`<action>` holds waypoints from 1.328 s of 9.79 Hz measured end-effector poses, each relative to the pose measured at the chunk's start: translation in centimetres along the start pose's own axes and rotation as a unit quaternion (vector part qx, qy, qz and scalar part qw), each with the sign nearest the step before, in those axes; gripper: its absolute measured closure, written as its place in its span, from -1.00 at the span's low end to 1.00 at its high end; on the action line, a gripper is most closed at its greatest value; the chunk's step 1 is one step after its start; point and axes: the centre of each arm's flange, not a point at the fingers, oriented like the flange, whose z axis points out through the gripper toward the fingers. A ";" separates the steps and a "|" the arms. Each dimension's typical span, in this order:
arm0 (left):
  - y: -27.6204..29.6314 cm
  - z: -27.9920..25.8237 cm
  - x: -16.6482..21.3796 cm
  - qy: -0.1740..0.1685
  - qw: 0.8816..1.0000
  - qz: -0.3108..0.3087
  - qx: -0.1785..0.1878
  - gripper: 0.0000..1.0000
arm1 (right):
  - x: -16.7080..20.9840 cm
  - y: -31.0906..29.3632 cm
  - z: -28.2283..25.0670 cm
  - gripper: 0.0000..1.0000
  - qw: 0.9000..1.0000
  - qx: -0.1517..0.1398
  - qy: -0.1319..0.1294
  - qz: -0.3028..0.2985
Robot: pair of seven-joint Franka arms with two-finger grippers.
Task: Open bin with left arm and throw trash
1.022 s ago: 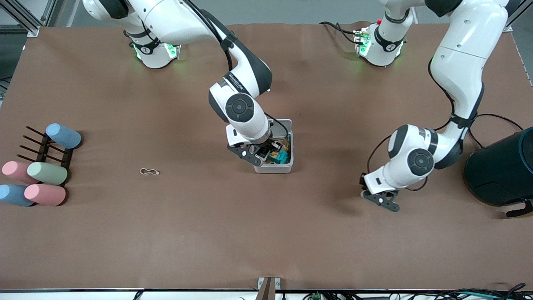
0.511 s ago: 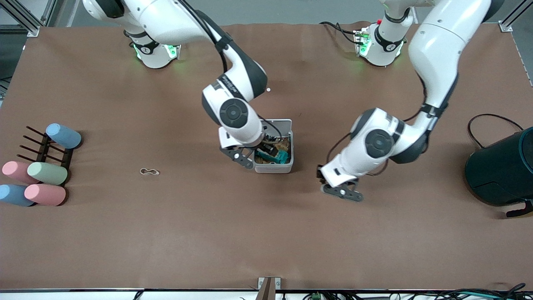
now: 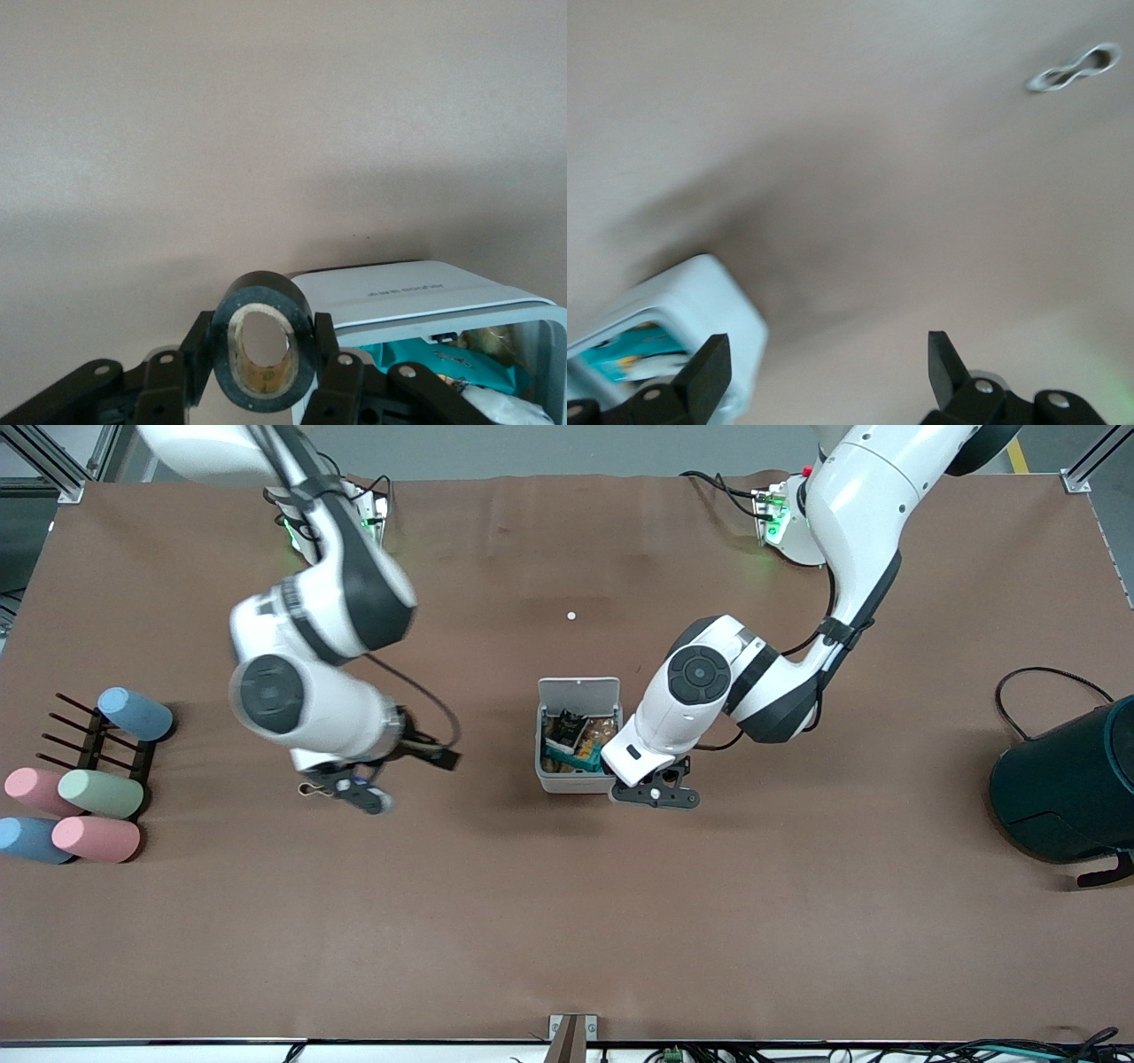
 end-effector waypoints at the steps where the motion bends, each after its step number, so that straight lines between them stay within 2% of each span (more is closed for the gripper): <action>1: 0.1 -0.3 0.0 -0.001 1.000 -0.001 0.002 0.01 | 2.2 3.4 1.0 -0.97 1.000 0.000 -0.004 0.004; 4: 2.8 -2.2 -1.0 -0.016 1.000 0.008 0.010 0.01 | 7.3 11.5 5.6 -0.99 0.998 0.004 -0.012 0.062; 6: 5.5 -2.4 -2.8 -0.020 1.000 0.008 0.012 0.01 | 9.2 14.9 8.7 -1.00 0.993 0.019 0.009 0.116; 9: 5.7 -0.7 -3.5 -0.024 0.999 0.013 0.033 0.01 | 9.2 16.0 13.4 -0.99 0.972 0.025 0.042 0.229; 13: 5.5 1.0 -3.6 -0.018 0.998 0.010 0.054 0.07 | 8.1 19.7 21.0 -0.99 0.953 0.036 0.079 0.290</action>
